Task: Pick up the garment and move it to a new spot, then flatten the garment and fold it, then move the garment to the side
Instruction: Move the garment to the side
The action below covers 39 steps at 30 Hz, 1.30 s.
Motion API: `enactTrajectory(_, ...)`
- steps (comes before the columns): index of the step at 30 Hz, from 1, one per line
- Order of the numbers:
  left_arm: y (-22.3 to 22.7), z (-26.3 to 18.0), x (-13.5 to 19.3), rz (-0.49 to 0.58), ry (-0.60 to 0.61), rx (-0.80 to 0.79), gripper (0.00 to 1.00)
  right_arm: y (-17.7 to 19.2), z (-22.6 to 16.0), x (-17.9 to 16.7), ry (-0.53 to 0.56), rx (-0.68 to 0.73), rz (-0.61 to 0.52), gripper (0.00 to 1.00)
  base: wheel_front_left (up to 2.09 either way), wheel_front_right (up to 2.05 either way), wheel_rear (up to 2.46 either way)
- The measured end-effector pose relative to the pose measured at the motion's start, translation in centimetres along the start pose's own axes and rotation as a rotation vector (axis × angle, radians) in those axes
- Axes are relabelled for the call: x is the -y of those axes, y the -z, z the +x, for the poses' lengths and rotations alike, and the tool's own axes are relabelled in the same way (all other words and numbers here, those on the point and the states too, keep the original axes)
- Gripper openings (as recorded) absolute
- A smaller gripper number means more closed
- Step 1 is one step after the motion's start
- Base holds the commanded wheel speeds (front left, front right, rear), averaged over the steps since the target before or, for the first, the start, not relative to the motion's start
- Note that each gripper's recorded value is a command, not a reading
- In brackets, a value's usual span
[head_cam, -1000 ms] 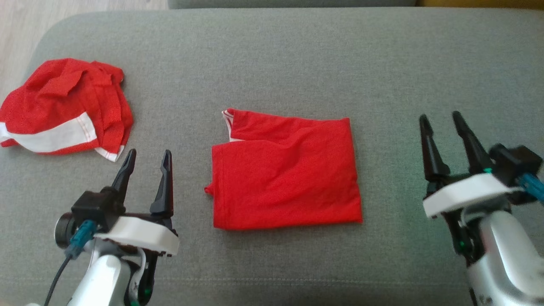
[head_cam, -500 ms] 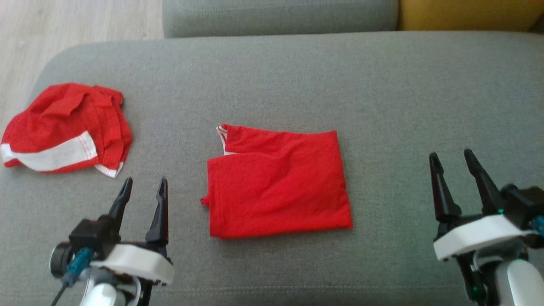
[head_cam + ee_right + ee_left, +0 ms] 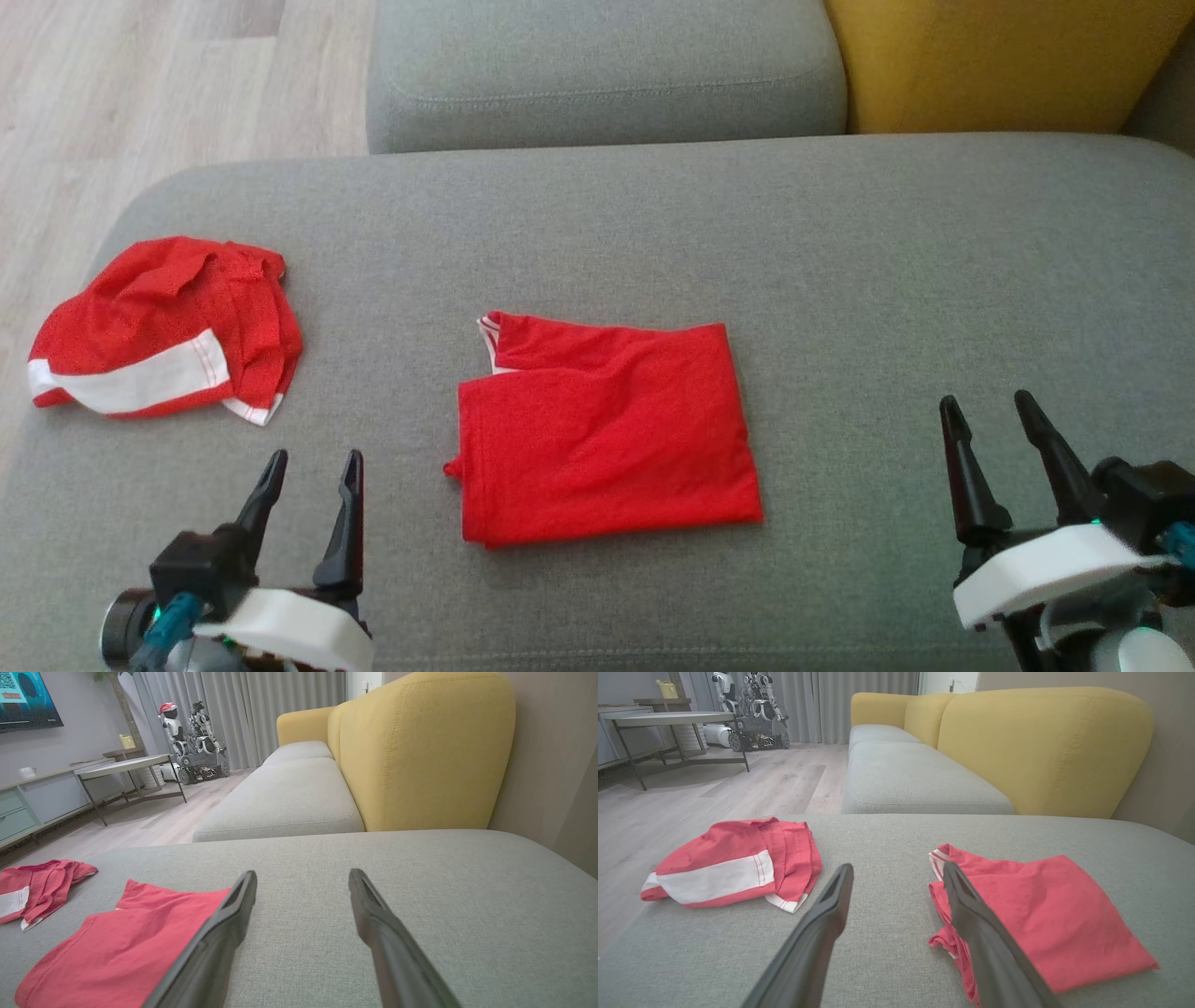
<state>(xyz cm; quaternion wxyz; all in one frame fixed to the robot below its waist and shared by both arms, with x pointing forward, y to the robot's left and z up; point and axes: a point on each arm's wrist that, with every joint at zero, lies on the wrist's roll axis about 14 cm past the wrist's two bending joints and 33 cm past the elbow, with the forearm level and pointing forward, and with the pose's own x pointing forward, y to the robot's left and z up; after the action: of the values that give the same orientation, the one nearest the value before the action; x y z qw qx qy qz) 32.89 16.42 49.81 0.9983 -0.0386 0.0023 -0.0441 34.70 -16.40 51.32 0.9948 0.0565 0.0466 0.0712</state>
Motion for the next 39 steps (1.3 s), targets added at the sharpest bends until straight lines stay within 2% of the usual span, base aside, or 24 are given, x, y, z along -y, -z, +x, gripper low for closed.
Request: enactTrajectory(39,-0.81,-0.45,-0.55,0.027,-0.019,0.014,1.00,0.20,-0.14,-0.38,-0.008,-0.015,-0.001,1.00,0.00,0.00,0.00)
